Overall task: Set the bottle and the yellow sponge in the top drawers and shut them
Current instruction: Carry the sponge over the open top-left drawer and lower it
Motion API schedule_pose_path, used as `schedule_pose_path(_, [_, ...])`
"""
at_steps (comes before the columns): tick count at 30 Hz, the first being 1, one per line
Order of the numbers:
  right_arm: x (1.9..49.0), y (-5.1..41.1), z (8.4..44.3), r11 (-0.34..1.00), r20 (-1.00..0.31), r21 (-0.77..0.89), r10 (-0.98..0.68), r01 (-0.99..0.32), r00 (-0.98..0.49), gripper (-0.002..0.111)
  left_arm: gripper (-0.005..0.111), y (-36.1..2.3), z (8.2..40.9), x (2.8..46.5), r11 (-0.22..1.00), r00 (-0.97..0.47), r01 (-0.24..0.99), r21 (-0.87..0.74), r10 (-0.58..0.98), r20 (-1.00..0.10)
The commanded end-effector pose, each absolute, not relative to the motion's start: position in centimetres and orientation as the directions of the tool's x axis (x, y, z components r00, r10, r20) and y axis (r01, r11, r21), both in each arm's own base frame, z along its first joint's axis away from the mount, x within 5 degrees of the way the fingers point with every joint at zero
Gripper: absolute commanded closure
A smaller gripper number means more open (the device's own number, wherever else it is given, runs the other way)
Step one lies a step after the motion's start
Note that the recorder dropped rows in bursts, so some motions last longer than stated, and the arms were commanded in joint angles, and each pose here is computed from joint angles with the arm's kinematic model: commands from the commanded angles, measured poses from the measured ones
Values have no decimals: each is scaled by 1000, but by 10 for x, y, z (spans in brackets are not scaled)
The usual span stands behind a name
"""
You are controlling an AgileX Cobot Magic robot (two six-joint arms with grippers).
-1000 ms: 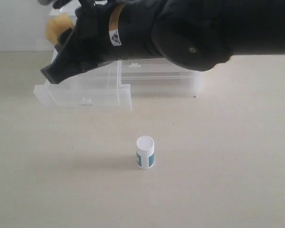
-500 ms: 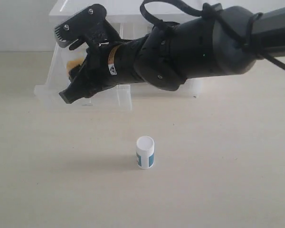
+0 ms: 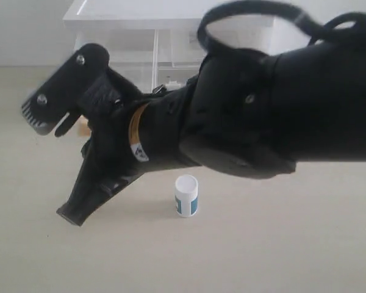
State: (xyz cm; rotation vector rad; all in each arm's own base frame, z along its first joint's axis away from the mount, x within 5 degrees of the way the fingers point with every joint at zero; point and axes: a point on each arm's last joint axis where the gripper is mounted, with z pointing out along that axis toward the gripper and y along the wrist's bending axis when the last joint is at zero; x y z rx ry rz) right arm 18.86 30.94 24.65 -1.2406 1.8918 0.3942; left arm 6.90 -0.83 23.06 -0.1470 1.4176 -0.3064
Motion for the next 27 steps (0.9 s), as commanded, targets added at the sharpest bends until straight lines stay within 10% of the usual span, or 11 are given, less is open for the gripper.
schedule_pose_path(1, [199, 319, 225, 398, -770, -227, -632, -889, -86, 102, 103, -8, 230, 68, 948, 126, 123, -294, -309, -943])
schedule_pose_path(17, [275, 310, 256, 543, -741, -334, -656, -770, -142, 102, 103, -8, 229, 68, 948, 123, 120, -294, -308, -943])
schedule_pose_path(27, [203, 342, 274, 354, -680, -407, -733, -842, 20, 102, 103, -8, 230, 68, 942, 126, 128, -312, -327, -937])
